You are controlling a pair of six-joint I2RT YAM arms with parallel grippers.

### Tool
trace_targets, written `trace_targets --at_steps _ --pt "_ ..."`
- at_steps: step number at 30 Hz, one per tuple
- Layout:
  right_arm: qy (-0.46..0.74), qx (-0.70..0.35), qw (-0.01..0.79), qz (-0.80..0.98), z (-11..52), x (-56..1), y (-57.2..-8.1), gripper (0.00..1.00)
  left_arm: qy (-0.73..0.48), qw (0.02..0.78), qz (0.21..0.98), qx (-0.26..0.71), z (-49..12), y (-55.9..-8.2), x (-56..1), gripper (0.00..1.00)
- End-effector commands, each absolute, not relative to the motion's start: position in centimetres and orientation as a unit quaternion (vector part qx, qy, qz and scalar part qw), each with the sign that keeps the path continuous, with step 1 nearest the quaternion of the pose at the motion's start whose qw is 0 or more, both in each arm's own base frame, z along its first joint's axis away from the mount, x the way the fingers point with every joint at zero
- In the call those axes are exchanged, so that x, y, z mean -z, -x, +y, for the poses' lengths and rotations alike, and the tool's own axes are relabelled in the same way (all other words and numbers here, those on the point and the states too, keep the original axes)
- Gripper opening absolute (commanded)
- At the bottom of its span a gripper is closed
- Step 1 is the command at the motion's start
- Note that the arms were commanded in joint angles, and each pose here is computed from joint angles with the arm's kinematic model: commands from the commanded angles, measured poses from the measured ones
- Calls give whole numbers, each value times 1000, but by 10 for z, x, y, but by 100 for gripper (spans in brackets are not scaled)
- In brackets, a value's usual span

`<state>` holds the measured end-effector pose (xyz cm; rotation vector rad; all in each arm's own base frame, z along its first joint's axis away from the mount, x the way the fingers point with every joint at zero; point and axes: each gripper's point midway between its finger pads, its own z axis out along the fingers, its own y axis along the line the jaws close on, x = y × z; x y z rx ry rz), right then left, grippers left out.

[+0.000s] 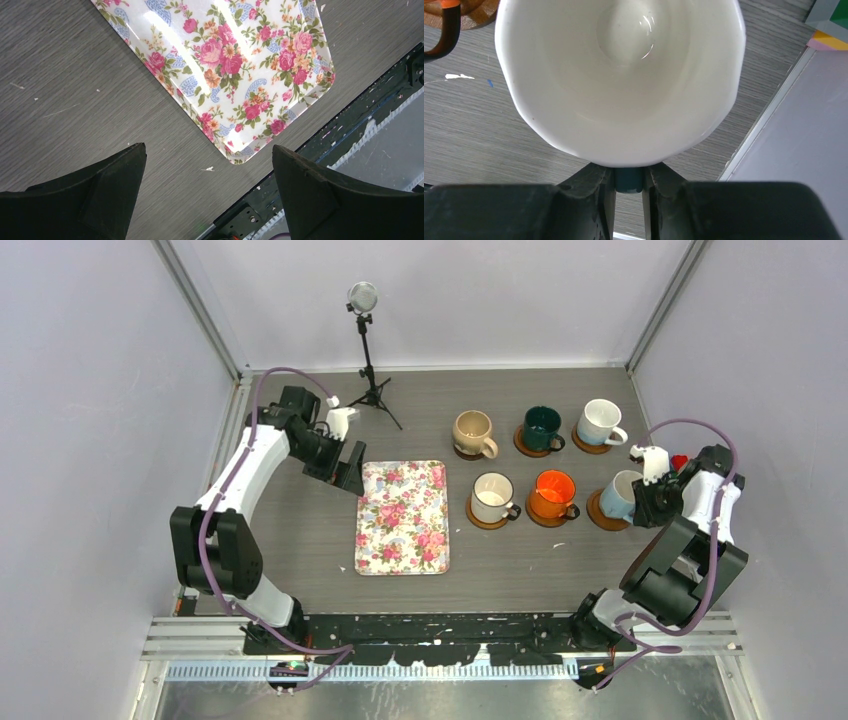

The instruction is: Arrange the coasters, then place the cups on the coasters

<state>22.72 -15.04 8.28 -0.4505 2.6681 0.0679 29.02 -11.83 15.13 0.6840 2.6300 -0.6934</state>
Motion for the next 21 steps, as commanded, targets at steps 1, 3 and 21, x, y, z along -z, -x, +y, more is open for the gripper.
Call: trace_targets --at_steps 1,3,21 --pt "169 -17 242 955 -151 -92 -235 32 -245 184 919 249 -120 -295 -163 100" --pt "168 -15 242 955 -151 -94 -235 42 -246 183 919 248 -119 -294 -162 100" --pt "167 -32 278 945 -139 -173 -260 68 -253 193 917 241 -119 -304 -165 100"
